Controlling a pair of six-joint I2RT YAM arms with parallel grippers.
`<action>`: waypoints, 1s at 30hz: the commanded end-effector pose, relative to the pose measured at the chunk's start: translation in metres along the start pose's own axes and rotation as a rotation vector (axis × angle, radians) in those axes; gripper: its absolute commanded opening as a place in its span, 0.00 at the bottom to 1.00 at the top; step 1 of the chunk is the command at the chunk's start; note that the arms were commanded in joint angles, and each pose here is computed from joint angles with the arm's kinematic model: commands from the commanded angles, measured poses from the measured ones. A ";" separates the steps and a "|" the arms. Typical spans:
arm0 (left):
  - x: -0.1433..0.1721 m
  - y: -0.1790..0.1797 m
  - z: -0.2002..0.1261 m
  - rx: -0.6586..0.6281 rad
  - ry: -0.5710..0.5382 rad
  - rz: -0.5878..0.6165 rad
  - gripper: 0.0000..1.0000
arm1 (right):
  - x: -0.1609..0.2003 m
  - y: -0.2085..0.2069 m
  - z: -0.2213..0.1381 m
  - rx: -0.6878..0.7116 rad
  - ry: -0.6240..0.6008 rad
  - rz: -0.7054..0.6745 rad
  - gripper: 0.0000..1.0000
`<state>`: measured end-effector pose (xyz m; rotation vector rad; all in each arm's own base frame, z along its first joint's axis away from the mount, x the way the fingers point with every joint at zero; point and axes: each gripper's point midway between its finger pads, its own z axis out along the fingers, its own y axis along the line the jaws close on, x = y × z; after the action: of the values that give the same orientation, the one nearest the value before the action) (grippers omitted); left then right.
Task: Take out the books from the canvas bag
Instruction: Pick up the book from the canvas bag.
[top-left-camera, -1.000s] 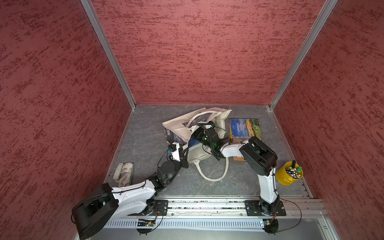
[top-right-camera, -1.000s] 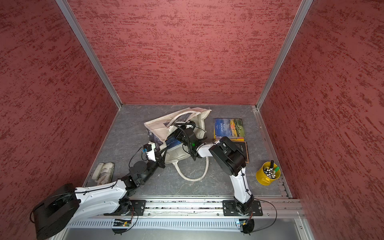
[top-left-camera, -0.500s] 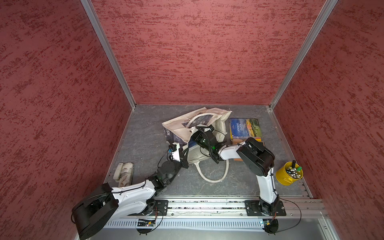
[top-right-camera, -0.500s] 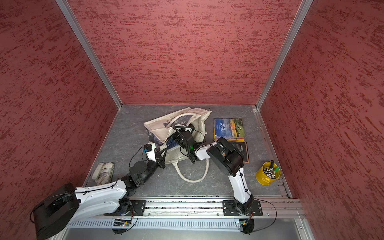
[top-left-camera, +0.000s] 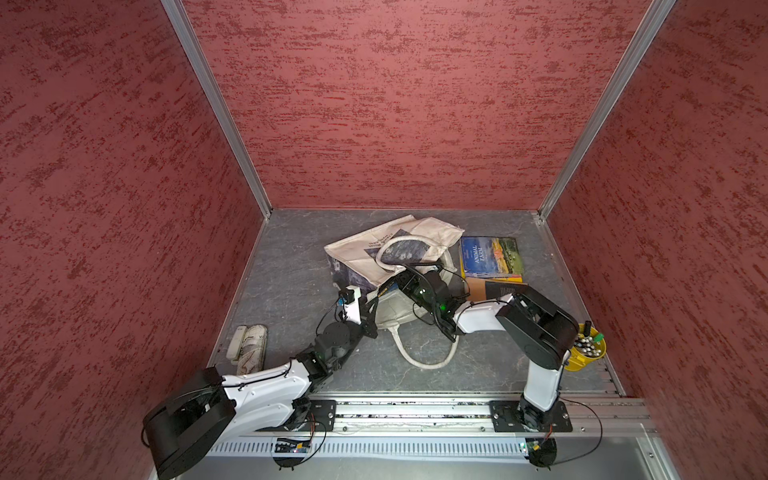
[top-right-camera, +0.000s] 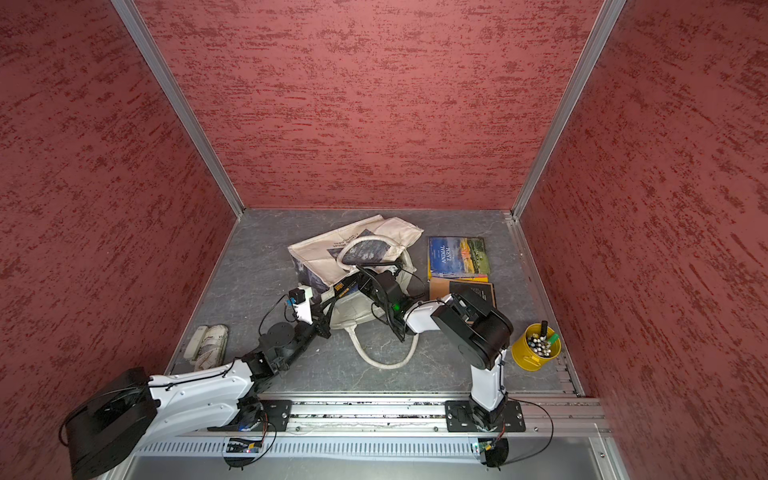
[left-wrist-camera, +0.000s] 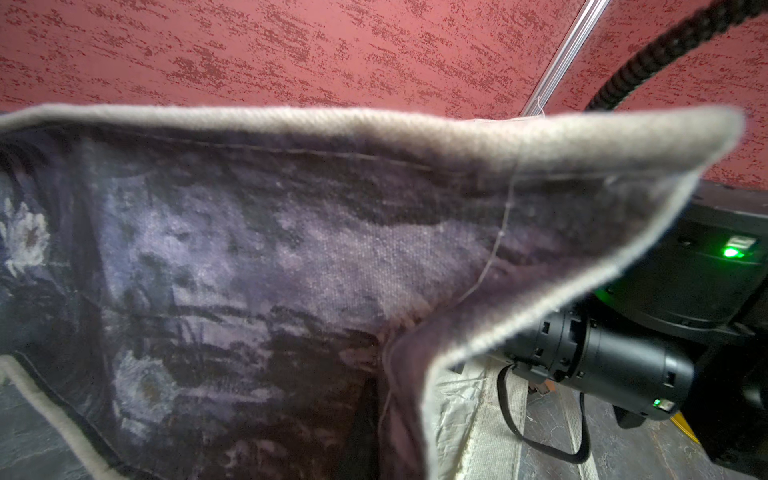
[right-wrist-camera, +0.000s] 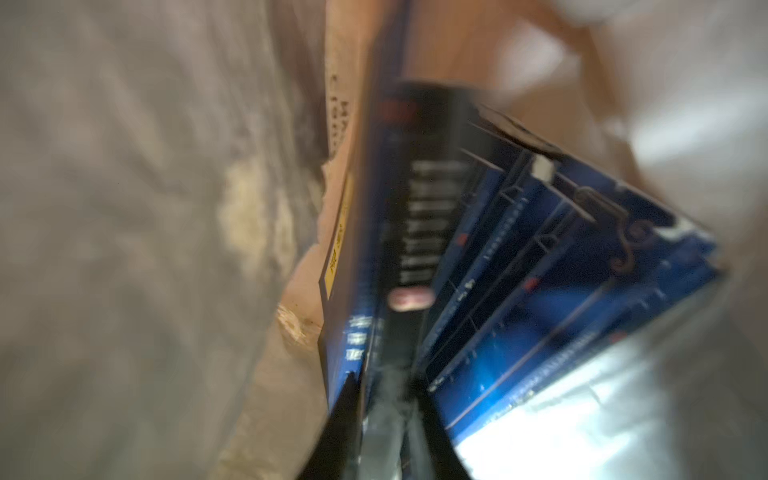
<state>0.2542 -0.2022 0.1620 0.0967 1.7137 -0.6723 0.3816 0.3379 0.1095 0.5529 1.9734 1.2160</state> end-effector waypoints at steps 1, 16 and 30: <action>-0.022 -0.018 0.002 0.060 -0.058 -0.021 0.00 | -0.006 0.013 0.007 -0.081 -0.042 -0.003 0.32; -0.021 -0.020 0.003 0.067 -0.053 -0.023 0.00 | -0.004 0.007 0.033 -0.076 -0.064 0.027 0.38; -0.022 -0.015 0.003 0.039 -0.043 -0.056 0.00 | -0.019 0.016 -0.013 -0.034 -0.087 -0.081 0.00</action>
<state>0.2543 -0.2028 0.1611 0.0882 1.7286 -0.6781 0.3851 0.3341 0.1087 0.5718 1.9239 1.2160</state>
